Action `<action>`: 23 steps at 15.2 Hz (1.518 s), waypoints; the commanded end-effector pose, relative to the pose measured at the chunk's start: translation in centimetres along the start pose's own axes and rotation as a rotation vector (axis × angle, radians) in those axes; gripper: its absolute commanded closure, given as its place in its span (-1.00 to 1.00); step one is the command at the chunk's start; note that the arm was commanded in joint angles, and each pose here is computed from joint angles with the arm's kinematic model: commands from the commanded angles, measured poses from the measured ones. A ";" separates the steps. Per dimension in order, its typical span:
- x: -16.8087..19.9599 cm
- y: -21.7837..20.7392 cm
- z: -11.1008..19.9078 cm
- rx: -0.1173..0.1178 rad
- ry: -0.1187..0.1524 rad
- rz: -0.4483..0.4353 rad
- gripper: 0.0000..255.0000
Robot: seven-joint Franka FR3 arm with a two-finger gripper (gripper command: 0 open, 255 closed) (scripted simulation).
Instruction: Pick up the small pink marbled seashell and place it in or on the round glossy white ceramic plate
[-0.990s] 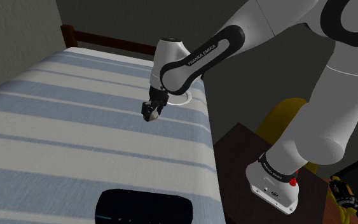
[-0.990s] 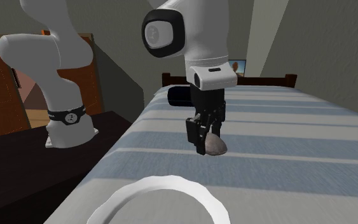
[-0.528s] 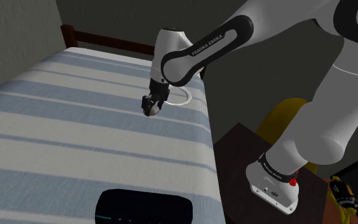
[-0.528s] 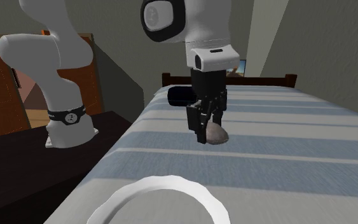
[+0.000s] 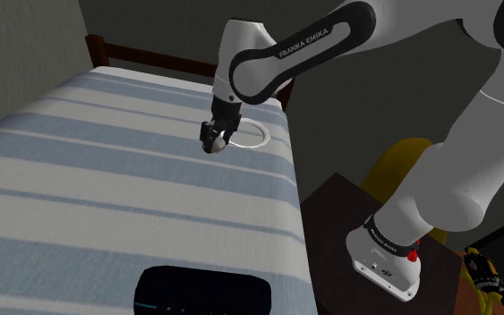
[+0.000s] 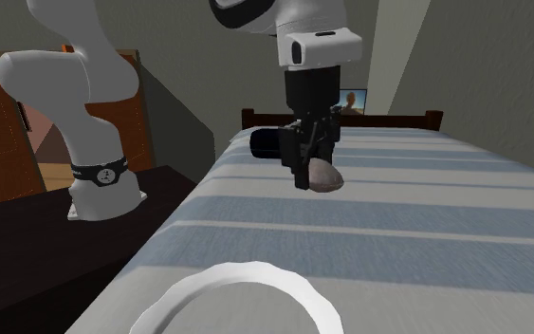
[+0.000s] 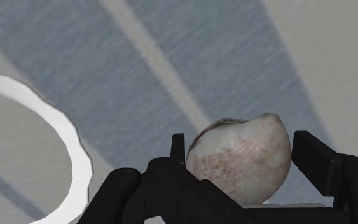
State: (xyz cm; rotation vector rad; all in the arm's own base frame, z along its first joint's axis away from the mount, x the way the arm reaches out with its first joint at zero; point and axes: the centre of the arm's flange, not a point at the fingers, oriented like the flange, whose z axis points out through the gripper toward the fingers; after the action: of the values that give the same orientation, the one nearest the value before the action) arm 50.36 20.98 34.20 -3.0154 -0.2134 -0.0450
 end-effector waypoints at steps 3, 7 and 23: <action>0.3 1.1 -1.4 0.000 0.000 0.000 1.00; 1.2 6.3 -2.0 0.000 0.000 0.000 1.00; 4.1 22.7 -1.9 0.000 0.000 0.000 1.00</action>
State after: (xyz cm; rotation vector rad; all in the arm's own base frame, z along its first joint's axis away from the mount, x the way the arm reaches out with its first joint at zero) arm 57.61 -1.03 34.04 -3.0155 -0.2124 -0.0439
